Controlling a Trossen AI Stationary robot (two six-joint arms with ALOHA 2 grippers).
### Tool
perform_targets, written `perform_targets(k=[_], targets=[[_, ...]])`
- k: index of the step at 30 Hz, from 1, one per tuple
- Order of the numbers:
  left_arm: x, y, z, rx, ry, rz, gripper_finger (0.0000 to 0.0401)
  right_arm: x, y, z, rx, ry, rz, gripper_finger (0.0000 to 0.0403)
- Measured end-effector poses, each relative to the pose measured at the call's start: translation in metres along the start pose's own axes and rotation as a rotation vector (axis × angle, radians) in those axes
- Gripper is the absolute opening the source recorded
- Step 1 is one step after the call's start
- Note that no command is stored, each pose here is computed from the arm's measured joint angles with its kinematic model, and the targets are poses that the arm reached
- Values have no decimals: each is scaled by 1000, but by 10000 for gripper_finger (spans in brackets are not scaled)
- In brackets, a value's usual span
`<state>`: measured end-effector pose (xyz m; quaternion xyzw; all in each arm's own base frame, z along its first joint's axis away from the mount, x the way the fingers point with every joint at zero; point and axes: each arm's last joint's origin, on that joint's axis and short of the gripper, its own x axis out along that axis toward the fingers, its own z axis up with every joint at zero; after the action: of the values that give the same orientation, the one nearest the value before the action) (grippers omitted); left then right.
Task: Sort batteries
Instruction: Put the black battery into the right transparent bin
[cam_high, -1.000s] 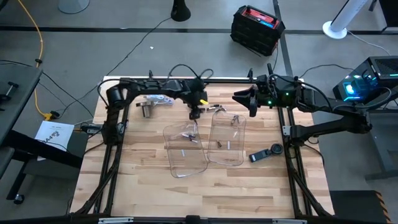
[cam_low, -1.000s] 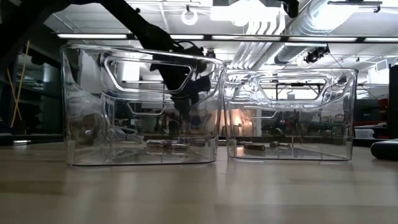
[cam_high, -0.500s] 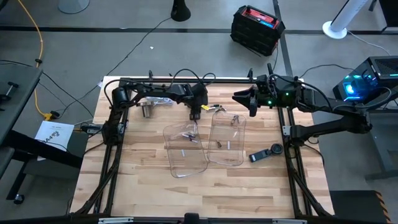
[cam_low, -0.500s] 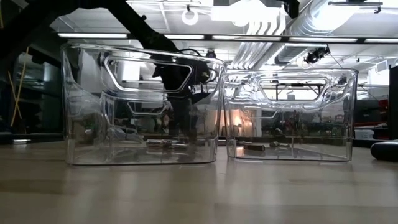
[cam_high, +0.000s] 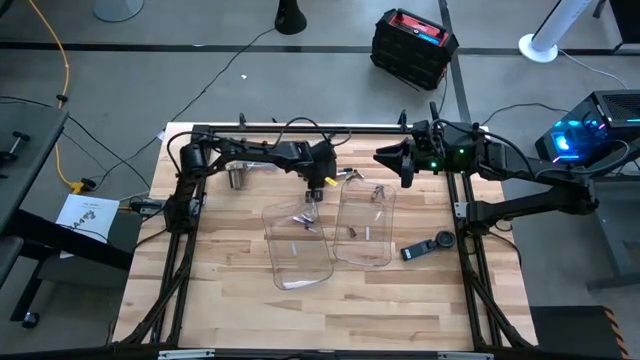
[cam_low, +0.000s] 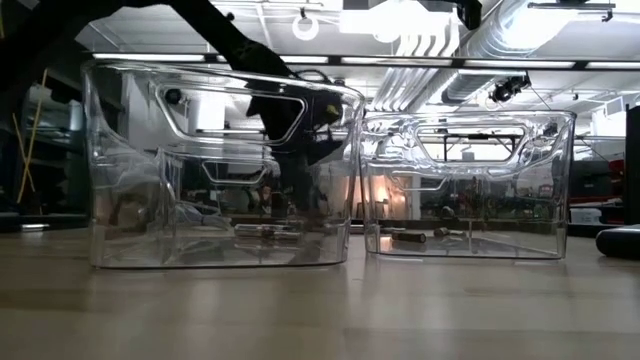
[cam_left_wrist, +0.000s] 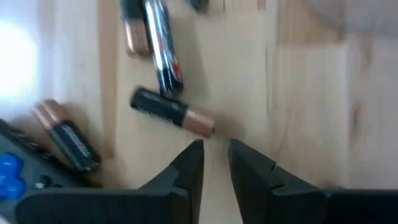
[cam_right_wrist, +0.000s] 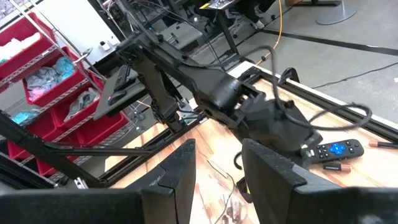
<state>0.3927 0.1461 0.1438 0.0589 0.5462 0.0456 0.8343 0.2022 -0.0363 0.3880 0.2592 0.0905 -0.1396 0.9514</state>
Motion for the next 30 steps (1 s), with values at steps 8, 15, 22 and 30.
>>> perform_targets(k=[8, 15, 22, 30], targets=[[-17, 7, 8, -203, -89, 19, 87, 0, 0, 0, -2, 3, -1, 126], [-3, 12, 1, -483, -63, -45, 167, 0, 0, 0, -14, 4, -2, 126], [-2, 15, 6, -608, -117, 34, 221, 0, 0, 0, -28, 4, -2, 126], [19, 8, -1, -659, -44, 115, 216, 0, -1, -1, -29, 10, -6, 126]])
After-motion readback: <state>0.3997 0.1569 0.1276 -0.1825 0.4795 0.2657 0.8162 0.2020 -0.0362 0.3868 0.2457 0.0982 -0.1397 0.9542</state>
